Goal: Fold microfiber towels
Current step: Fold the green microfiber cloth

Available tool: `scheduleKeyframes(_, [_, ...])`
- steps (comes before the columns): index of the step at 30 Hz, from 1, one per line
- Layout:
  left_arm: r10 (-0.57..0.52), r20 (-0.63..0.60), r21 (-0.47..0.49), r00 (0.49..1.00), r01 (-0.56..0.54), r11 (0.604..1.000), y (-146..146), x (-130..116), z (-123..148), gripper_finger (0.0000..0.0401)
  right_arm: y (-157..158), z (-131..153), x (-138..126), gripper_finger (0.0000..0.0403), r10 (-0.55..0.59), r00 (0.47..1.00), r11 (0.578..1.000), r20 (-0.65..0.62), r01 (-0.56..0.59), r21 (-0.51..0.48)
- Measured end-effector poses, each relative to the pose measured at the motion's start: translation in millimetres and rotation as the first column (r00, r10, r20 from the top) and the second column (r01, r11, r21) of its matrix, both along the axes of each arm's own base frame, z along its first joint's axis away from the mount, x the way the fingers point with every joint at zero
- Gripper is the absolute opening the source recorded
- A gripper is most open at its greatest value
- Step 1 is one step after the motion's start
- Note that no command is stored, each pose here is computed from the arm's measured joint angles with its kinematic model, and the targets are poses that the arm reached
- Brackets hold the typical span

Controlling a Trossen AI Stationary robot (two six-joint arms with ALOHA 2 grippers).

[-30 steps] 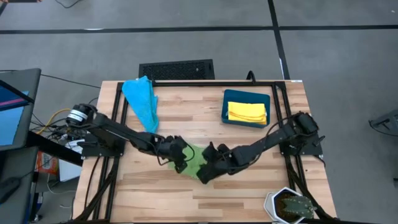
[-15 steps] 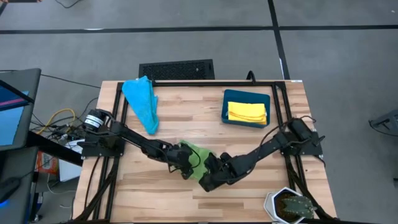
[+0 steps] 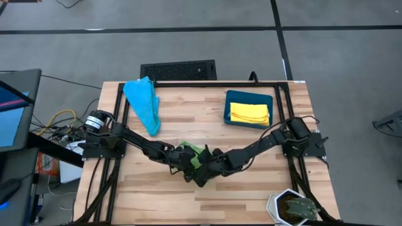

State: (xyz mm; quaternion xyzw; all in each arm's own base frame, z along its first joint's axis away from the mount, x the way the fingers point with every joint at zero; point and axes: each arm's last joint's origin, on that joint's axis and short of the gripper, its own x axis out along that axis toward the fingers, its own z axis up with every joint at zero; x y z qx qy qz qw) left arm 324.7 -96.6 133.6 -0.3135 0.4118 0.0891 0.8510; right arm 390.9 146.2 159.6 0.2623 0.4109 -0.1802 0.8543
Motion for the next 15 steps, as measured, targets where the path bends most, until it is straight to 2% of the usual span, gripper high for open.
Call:
scheduleKeyframes(4, [-0.022, 0.011, 0.011, 1.000, 0.022, 1.000, -0.3, 0.6, 0.7, 0.0000, 2.6, 4.8, -4.2, 0.0248, 0.027, 1.000, 0.999, -0.012, -0.028, -0.018])
scheduleKeyframes(8, [-0.053, 0.023, -0.013, 0.998, 0.053, 0.998, -1.4, 0.8, 4.0, 0.0000, 18.1, 30.6, -26.0, 0.0248, 0.063, 0.998, 0.997, -0.028, -0.064, -0.051])
scheduleKeyframes(11, [-0.098, 0.035, -0.056, 0.995, 0.100, 0.993, -4.1, 1.5, 5.3, 0.0000, 30.5, 23.2, -39.5, 0.0248, 0.080, 0.991, 0.992, -0.103, -0.090, -0.088])
scheduleKeyframes(15, [-0.110, 0.019, -0.056, 0.994, 0.111, 0.992, -7.0, -0.5, 4.3, 0.0000, 39.7, 6.4, -39.0, 0.0248, 0.073, 0.989, 0.992, -0.127, -0.085, -0.090])
